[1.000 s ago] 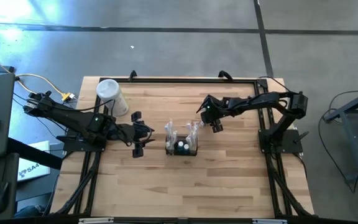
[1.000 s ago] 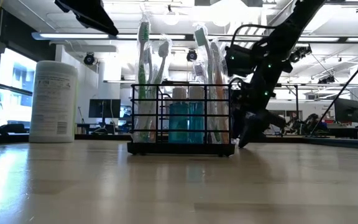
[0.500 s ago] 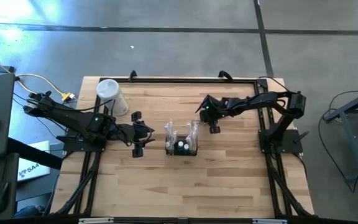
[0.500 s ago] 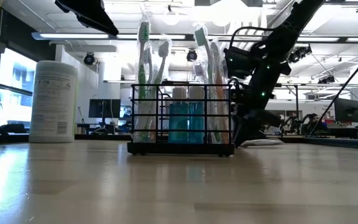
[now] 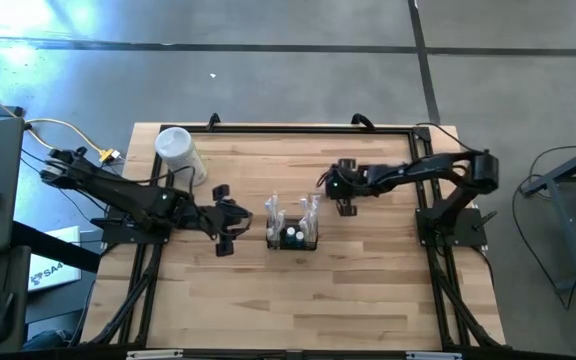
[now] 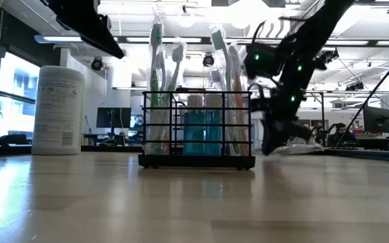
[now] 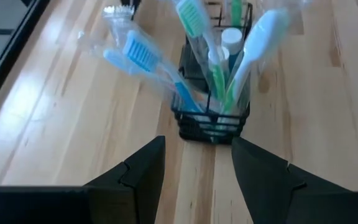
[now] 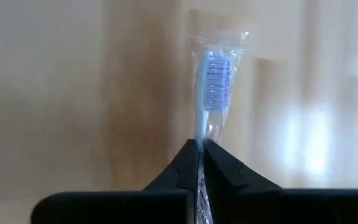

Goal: Pick & Place toothbrushing station
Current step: Put the purple toothbrush into the black mesh

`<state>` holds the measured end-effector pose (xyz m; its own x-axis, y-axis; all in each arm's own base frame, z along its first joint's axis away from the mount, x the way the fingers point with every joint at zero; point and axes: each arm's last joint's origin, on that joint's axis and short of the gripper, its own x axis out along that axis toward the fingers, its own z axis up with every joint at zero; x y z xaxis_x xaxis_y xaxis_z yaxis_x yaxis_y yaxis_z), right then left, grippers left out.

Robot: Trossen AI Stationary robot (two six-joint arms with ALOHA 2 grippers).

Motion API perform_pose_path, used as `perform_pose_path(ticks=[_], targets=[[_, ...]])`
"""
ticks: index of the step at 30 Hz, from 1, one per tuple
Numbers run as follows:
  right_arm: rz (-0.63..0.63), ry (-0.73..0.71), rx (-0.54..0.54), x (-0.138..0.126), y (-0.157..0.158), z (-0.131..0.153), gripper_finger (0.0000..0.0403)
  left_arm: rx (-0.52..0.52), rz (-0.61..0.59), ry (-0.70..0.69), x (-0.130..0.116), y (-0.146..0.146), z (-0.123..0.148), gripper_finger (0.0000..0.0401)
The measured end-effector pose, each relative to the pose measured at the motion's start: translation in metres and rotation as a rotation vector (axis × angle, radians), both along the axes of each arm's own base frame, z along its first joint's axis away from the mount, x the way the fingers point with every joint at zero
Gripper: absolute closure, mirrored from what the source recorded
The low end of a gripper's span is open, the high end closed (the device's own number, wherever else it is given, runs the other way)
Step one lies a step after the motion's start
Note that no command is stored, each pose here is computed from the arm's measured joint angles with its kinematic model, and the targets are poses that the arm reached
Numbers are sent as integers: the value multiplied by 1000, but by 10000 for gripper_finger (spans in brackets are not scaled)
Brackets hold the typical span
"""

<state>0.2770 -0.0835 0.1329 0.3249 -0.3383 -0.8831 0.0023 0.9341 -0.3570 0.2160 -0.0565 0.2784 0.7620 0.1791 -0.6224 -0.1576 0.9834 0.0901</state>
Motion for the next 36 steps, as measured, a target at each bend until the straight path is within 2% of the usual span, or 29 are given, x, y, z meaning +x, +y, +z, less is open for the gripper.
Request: perform_pose_path(ticks=[5,8,13,18,21,27,32,36], targets=[[-65,-48,-183,-7,19,35,398,-26,12,-39,5,-2,1,219],[-82,-92,-255,-16,31,56,399,-34,11,-67,7,-2,3,219],[-118,-253,-400,-35,59,99,400,-58,8,-132,9,-3,9,219],[-123,-481,-460,-61,90,139,400,-66,-2,-179,11,-4,14,219],[-92,-608,-451,-76,109,156,401,-53,-22,-229,13,-5,19,219],[-12,-850,-346,-98,143,182,400,73,-162,-423,13,-17,42,219],[110,-989,-240,-100,171,194,400,162,-251,-600,11,-30,61,219],[200,-1120,-108,-93,190,203,400,131,-246,-680,10,-32,69,219]])
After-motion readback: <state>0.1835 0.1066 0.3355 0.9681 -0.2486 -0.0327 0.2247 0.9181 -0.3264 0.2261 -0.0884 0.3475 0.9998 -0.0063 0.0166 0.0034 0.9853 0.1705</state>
